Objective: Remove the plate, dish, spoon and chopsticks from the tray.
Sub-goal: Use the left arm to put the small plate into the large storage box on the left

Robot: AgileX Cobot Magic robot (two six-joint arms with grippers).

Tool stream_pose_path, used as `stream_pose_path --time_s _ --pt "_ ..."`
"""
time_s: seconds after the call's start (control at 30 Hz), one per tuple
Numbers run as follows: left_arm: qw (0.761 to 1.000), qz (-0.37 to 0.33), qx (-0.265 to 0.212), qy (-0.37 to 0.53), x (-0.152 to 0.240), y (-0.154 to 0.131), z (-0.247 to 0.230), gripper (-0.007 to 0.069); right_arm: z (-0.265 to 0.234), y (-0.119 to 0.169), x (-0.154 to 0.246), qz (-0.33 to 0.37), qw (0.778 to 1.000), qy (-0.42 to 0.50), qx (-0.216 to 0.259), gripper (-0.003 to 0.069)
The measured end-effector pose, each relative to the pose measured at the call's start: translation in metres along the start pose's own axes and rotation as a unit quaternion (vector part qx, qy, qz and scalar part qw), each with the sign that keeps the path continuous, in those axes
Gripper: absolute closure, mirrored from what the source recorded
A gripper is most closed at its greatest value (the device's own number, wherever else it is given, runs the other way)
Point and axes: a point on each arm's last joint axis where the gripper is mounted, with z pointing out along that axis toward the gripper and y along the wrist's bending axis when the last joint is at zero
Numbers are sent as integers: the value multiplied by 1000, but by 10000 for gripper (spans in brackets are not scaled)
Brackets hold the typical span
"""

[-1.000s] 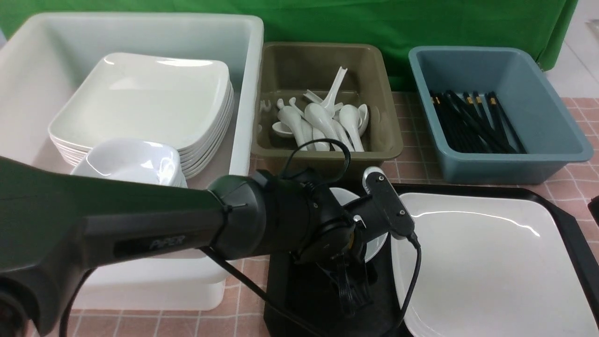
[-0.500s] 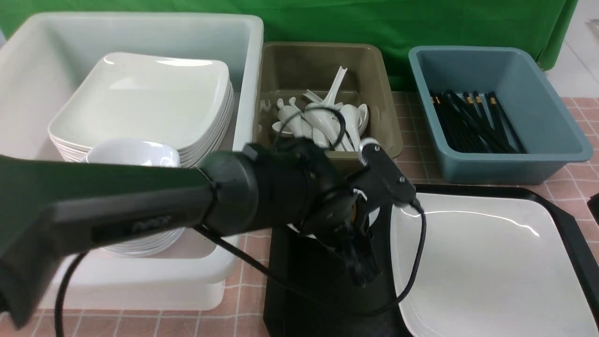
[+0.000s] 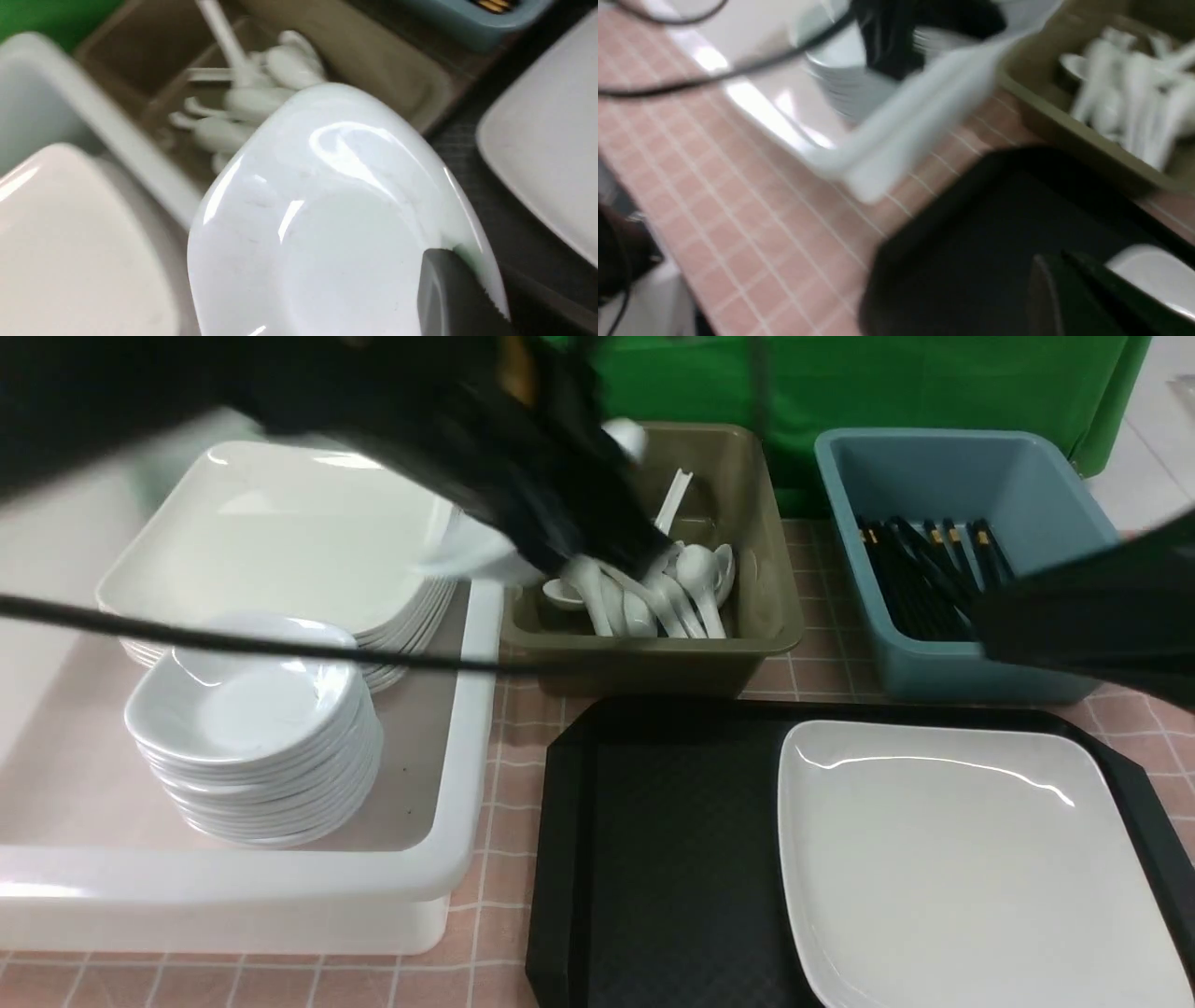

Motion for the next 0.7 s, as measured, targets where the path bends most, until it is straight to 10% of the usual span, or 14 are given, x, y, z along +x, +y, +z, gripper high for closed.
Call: stream_pose_path --time_s 0.23,0.7 --pt "987 -95 -102 74 53 87 -15 611 59 18 -49 -41 995 17 -86 629" --pt "986 -96 -66 122 115 79 39 599 124 12 -82 -14 990 71 -117 629"
